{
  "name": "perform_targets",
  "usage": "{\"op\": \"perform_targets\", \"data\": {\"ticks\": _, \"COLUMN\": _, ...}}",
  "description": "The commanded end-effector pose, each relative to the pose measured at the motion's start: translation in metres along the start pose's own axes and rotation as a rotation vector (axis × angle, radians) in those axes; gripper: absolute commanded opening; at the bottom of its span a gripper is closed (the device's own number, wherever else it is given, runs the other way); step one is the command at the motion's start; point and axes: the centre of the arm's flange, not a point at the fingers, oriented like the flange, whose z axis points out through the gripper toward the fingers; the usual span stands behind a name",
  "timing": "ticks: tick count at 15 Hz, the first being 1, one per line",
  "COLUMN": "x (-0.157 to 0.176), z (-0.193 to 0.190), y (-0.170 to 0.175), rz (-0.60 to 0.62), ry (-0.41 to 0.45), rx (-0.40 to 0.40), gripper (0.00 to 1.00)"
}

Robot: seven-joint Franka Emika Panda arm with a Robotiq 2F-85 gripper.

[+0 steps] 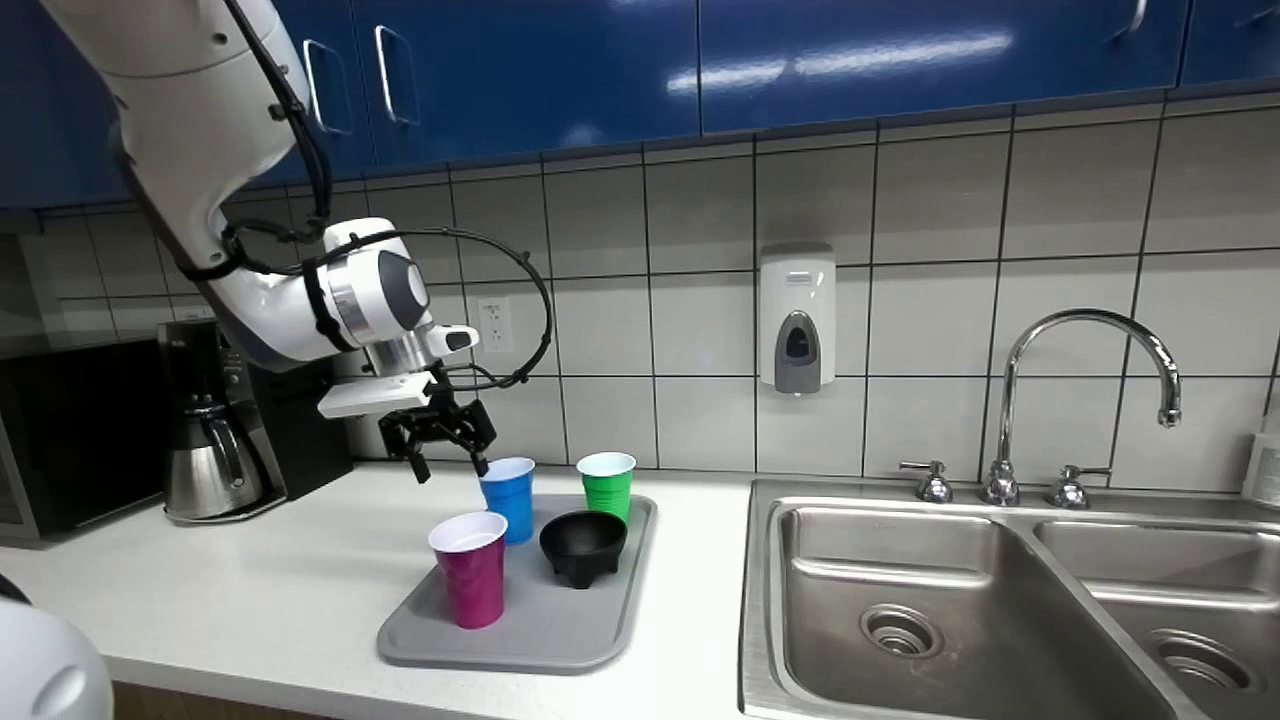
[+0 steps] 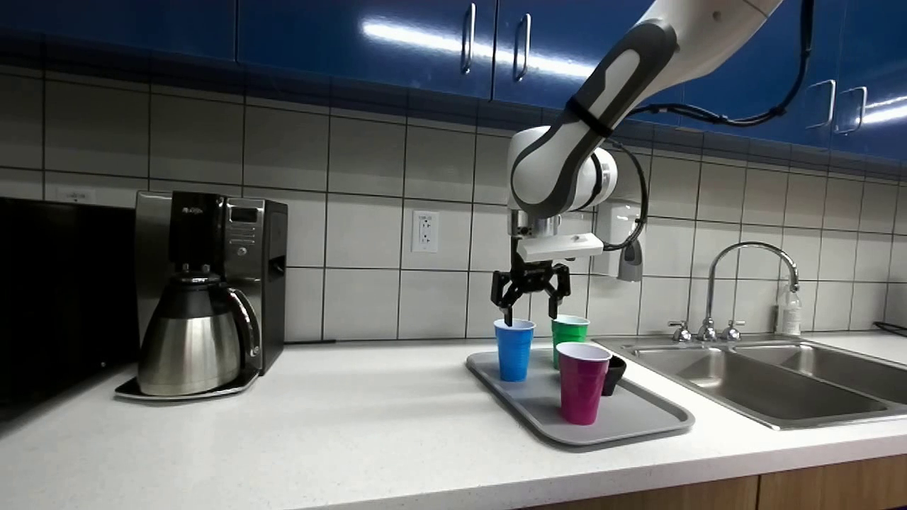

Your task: Remove the blue, purple and green cups from the tray

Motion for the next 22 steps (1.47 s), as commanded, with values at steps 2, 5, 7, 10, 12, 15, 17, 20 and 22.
{"op": "perform_targets", "data": {"ticks": 2, "x": 0.035, "z": 0.01, "y": -0.003, "rz": -0.018, "ry": 0.04, "rx": -0.013, "gripper": 1.0}}
{"op": "perform_targets", "data": {"ticks": 5, "x": 0.053, "z": 0.016, "y": -0.004, "rz": -0.02, "ry": 0.058, "rx": -0.008, "gripper": 1.0}}
{"op": "perform_targets", "data": {"ticks": 7, "x": 0.064, "z": 0.02, "y": -0.007, "rz": -0.023, "ry": 0.067, "rx": -0.004, "gripper": 1.0}}
{"op": "perform_targets", "data": {"ticks": 10, "x": 0.077, "z": 0.032, "y": -0.012, "rz": -0.028, "ry": 0.077, "rx": 0.004, "gripper": 1.0}}
{"op": "perform_targets", "data": {"ticks": 12, "x": 0.085, "z": 0.042, "y": -0.015, "rz": -0.033, "ry": 0.079, "rx": 0.009, "gripper": 1.0}}
{"op": "perform_targets", "data": {"ticks": 15, "x": 0.094, "z": 0.058, "y": -0.017, "rz": -0.035, "ry": 0.076, "rx": 0.004, "gripper": 1.0}}
{"op": "perform_targets", "data": {"ticks": 17, "x": 0.098, "z": 0.066, "y": -0.017, "rz": -0.036, "ry": 0.076, "rx": 0.0, "gripper": 1.0}}
{"op": "perform_targets", "data": {"ticks": 20, "x": 0.102, "z": 0.075, "y": -0.015, "rz": -0.038, "ry": 0.077, "rx": -0.004, "gripper": 1.0}}
{"op": "perform_targets", "data": {"ticks": 22, "x": 0.104, "z": 0.079, "y": -0.015, "rz": -0.037, "ry": 0.079, "rx": -0.005, "gripper": 1.0}}
